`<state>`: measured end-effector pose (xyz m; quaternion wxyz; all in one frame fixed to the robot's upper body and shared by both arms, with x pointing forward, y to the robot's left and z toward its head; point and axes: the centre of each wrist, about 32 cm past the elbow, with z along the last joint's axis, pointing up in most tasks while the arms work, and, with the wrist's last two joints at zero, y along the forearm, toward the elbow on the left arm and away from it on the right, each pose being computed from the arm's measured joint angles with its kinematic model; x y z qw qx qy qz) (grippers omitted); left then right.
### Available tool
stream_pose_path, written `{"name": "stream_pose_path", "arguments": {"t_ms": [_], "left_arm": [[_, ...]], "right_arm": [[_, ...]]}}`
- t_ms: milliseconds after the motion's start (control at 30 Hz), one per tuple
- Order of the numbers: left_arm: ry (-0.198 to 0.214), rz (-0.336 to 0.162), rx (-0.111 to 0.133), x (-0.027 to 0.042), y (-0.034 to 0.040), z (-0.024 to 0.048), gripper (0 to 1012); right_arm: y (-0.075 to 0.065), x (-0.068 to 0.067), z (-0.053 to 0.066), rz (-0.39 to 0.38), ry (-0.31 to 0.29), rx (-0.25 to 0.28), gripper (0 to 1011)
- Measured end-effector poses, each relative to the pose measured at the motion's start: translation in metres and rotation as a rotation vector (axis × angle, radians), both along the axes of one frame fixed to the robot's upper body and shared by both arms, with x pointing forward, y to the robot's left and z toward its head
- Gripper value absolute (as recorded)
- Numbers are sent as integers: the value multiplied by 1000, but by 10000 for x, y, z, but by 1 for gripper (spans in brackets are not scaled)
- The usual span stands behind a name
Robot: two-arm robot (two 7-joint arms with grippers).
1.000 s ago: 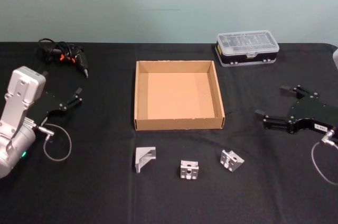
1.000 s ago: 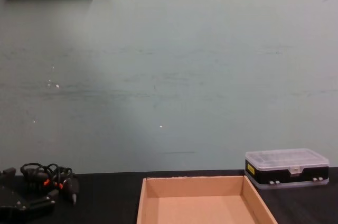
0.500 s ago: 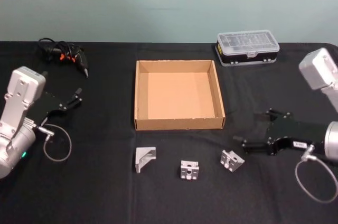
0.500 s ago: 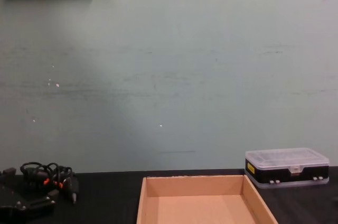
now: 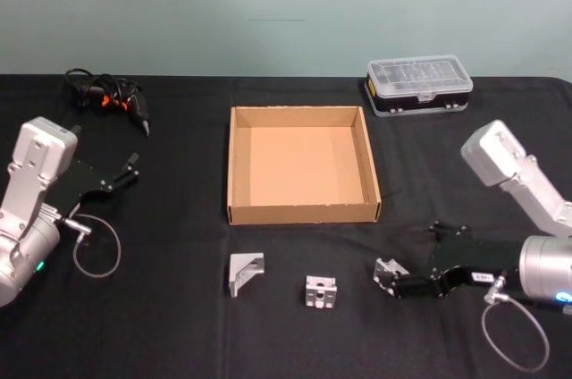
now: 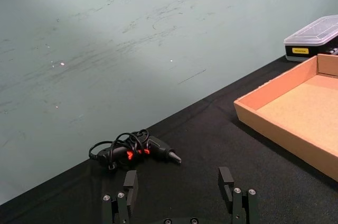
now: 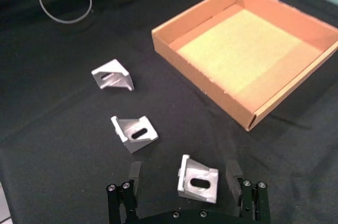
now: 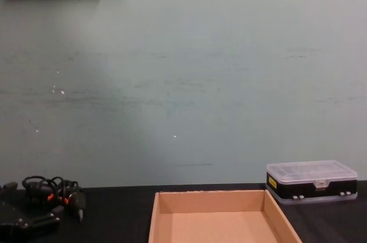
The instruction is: Use one hand to pick up the angle iron from the table and place it into the box.
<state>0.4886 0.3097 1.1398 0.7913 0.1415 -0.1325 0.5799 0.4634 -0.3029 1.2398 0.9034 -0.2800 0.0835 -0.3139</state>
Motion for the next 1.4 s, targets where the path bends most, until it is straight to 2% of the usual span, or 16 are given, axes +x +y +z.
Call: {"name": "stream_pose_path", "arguments": {"t_ms": [600,1067,1267,1400], "left_arm": [[0,0,0,0,0,0,1000],[0,0,0,0,0,0,1000],[0,0,0,0,0,0,1000],[0,0,0,0,0,0,1000]], "right_arm": [[127,37,-175,3,29,-59,1004],[184,59,-236,10,24,-74,1004],[180,51,-252,6,23,-72,908],[169,44,-262,0,19,-68,771]]}}
